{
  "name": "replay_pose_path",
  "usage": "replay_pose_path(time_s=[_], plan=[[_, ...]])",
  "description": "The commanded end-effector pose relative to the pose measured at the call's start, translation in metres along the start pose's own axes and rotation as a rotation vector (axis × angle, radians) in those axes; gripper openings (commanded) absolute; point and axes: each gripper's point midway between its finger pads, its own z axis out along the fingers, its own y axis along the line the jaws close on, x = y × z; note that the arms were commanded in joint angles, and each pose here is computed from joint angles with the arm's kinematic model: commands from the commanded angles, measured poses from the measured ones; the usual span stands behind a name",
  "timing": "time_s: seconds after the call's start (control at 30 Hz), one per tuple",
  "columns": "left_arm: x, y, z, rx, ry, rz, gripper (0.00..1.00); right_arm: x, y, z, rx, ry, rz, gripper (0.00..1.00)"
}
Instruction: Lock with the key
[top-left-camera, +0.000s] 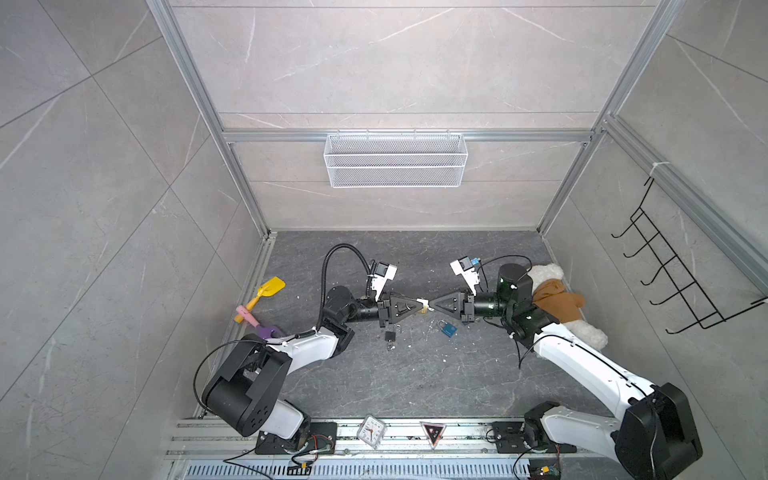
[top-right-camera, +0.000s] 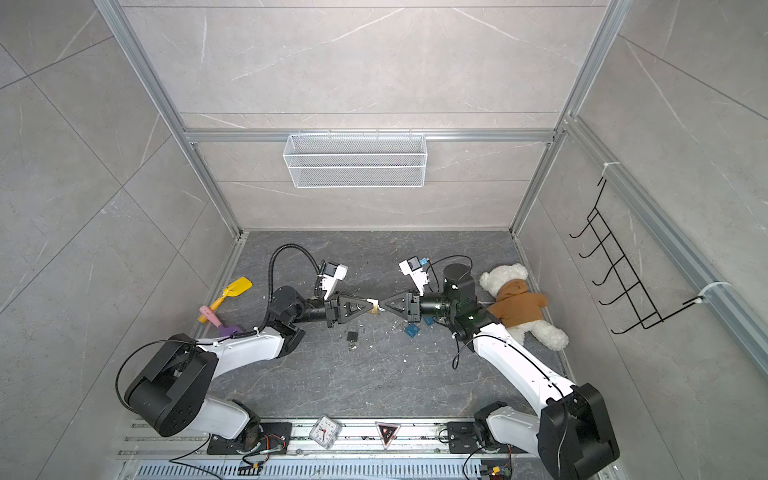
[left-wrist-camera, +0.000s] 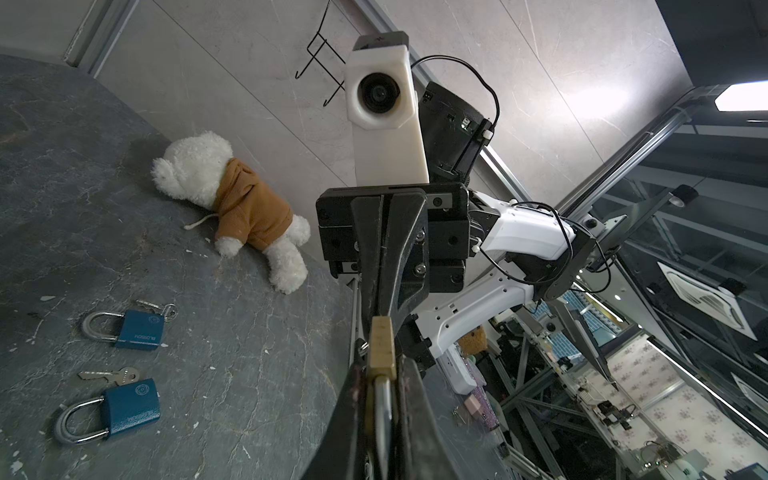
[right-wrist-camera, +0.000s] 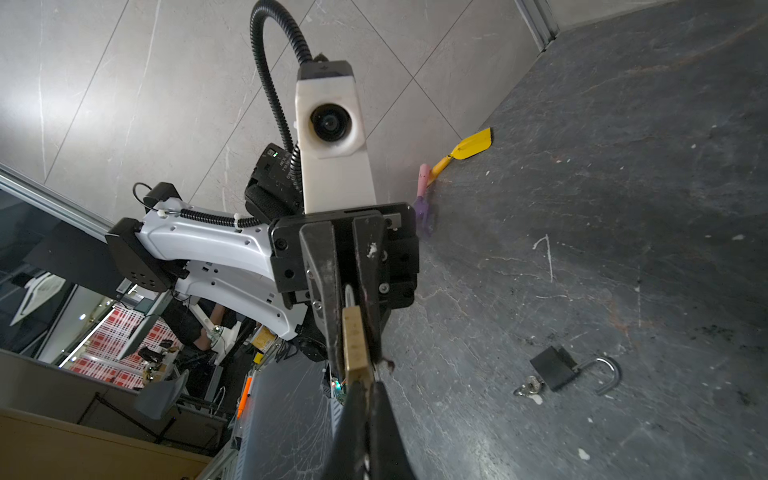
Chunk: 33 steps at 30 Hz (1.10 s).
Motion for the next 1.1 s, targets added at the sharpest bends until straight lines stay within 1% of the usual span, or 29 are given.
replay_pose_path(time_s=[0.0,0.27,0.5,0.57,0.83,1.07], plan=[[-0.023,-0.012,0.001,0.019,-0.065,0.097,0.00,0.008,0.014,0.000,-0.054,0.034,-0.003,0.00],[-0.021,-0.005,0.004,0.011,-0.049,0.060,0.00,0.009,0.016,-0.001,-0.054,0.028,-0.011,0.00],[-0.018,0.000,0.006,0.028,-0.003,-0.003,0.00,0.012,0.010,-0.008,0.041,0.025,-0.073,0.00],[-0.017,0.001,0.006,0.025,0.004,-0.010,0.00,0.013,0.011,-0.009,0.044,0.022,-0.081,0.00],[-0.019,0.002,-0.004,-0.001,-0.016,-0.001,0.00,0.014,0.010,-0.013,0.075,0.008,-0.099,0.00],[-0.020,0.000,-0.007,0.000,-0.014,0.012,0.00,0.013,0.012,-0.014,0.073,0.007,-0.108,0.00]])
